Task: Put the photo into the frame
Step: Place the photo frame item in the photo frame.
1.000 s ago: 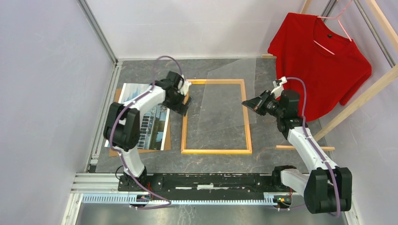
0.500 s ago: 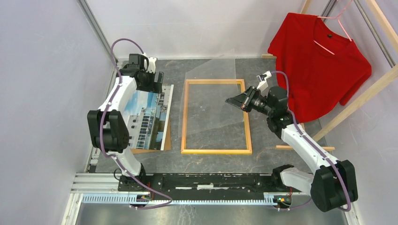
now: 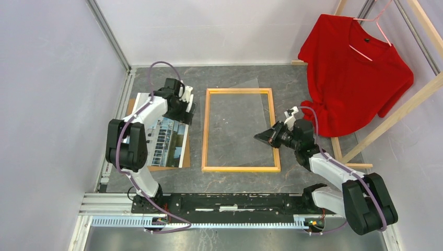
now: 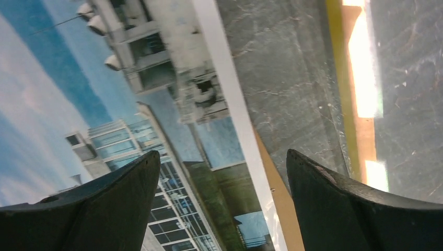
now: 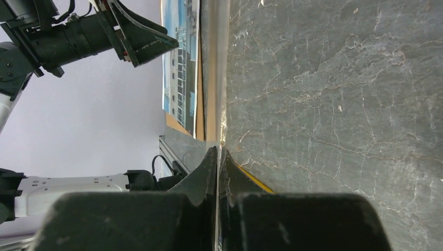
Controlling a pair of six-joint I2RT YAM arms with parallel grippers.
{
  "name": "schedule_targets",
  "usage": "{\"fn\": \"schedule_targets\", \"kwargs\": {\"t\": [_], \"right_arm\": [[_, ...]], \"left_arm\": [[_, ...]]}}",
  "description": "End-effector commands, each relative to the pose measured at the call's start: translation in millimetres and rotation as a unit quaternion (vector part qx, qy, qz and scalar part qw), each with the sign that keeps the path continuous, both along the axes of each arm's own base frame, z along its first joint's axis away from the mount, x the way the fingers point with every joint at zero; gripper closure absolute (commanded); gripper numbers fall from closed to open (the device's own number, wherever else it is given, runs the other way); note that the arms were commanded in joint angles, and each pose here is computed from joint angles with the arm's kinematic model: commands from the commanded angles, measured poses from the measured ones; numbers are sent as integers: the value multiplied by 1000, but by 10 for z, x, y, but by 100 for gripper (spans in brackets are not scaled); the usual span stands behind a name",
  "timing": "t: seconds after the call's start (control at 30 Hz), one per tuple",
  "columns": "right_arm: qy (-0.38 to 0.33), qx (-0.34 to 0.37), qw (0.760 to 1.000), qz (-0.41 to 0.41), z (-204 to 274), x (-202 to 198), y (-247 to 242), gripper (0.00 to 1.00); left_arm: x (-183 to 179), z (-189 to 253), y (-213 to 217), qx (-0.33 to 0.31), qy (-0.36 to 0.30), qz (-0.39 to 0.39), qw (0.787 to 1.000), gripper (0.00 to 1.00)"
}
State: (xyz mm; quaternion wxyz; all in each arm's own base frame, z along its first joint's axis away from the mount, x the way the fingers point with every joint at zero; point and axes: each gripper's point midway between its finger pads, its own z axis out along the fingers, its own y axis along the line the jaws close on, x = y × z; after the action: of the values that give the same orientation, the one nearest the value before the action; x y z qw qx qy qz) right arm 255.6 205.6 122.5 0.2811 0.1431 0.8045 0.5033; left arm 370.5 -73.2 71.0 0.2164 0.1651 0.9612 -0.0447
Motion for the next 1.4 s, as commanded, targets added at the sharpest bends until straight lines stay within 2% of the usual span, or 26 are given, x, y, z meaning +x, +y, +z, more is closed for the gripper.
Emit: {"fn": "schedule_targets", "kwargs": {"t": [0.0, 0.07, 0.13, 0.3, 0.5, 0.63, 0.67, 0.73, 0.77, 0.93, 1.07, 1.2, 1.37], "right_arm": [[-64, -11, 998, -14, 140, 133, -35, 93], [-64, -28, 997, -22, 71, 141, -79, 87], [-62, -38, 997, -24, 4, 134, -102, 74], [-55, -47, 997, 4, -86, 111, -53, 51], [-59, -108, 991, 54, -164, 238, -31, 41], [-42, -174, 981, 80, -302, 237, -125, 35], [-43, -194, 976, 83, -329, 222, -171, 30], [-43, -231, 968, 84, -358, 186, -280, 9], [-46, -249, 963, 88, -360, 181, -327, 2], [-46, -321, 942, 87, -336, 185, -539, 2], [-86, -342, 934, 59, -42, 515, -563, 2], [-120, -335, 933, 55, 166, 910, -436, 2], [-128, -315, 938, 67, 117, 1302, -239, 2]], "left_arm": [[74, 12, -92, 38, -40, -39, 998, 5], [62, -29, -134, 43, -40, -46, 997, 5], [44, -76, -192, 44, -36, -54, 997, 5], [25, -180, -230, 71, -35, -62, 995, 6], [57, -258, -246, 96, -37, -67, 992, 6], [103, -271, -234, 108, -41, -64, 991, 7], [112, -275, -229, 111, -41, -62, 991, 7], [132, -272, -217, 116, -43, -61, 990, 7], [138, -277, -210, 119, -43, -62, 990, 7], [177, -279, -204, 123, -44, -60, 990, 7], [192, -285, -192, 128, -44, -60, 989, 8], [199, -274, -175, 133, -46, -60, 988, 8], [208, -274, -179, 133, -47, -59, 988, 8]]}}
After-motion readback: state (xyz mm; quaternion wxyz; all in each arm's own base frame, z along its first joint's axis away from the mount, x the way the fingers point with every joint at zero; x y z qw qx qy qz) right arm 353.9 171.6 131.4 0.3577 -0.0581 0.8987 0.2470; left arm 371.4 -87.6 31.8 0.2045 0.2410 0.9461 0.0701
